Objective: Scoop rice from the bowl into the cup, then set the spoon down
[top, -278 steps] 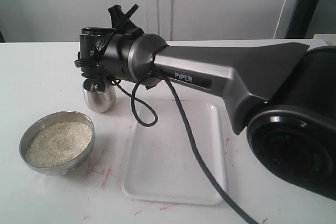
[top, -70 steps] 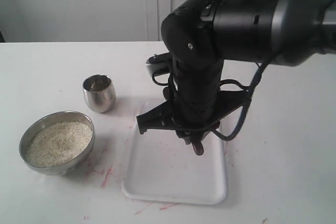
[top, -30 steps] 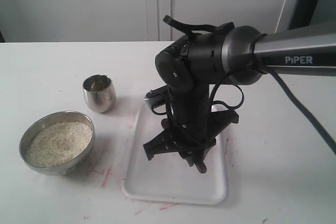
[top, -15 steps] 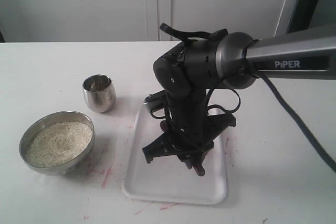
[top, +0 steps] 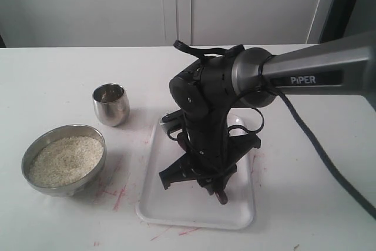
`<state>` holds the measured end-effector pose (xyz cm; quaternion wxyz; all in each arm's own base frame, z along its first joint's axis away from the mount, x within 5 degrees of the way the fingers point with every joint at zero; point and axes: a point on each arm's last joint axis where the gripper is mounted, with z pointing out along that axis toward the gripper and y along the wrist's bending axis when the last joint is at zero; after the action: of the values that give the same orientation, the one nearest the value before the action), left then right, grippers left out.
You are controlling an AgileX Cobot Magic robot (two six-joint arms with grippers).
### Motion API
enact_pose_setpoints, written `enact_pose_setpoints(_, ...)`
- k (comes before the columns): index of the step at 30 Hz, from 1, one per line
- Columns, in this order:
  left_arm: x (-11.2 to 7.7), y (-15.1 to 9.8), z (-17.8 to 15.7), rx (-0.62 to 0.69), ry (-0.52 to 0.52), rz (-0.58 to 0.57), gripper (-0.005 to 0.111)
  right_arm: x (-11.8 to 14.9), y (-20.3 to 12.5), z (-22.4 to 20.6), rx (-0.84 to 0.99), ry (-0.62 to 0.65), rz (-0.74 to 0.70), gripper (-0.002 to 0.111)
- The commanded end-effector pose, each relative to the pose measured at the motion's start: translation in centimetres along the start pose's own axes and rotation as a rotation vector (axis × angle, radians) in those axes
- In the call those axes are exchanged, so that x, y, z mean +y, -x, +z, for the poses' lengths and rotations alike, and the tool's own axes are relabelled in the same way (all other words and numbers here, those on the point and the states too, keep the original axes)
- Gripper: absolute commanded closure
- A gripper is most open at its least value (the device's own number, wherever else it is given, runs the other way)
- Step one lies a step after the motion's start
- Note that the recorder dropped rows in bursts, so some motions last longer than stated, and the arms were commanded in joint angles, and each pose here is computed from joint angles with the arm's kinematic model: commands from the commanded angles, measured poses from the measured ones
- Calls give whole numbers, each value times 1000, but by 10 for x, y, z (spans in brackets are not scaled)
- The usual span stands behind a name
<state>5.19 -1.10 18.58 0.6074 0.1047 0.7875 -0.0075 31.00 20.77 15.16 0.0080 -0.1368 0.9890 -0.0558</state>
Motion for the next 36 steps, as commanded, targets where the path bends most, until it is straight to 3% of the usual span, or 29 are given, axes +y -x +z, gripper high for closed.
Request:
enact_pose_setpoints(1, -1, -2, 0, 2, -10, -5, 92, -3, 1, 0, -7, 5, -1, 100)
enact_pose_setpoints(8, -1, -2, 0, 2, -10, -5, 92, -3, 2, 0, -9, 8, 0, 77)
enact_pose_setpoints(17, -1, -2, 0, 2, -10, -5, 92, -4, 3, -6, -39, 4, -7, 76)
enact_pose_setpoints(19, -1, -2, 0, 2, -10, -5, 92, -7, 3, -17, -79, 1, -13, 80)
enact_pose_setpoints(24, -1, -2, 0, 2, -10, -5, 92, -12, 1, -49, -201, 27, -13, 107)
enact_pose_setpoints(36, -1, -2, 0, 2, -10, -5, 92, -32, -28, -138, -505, 116, -15, 108)
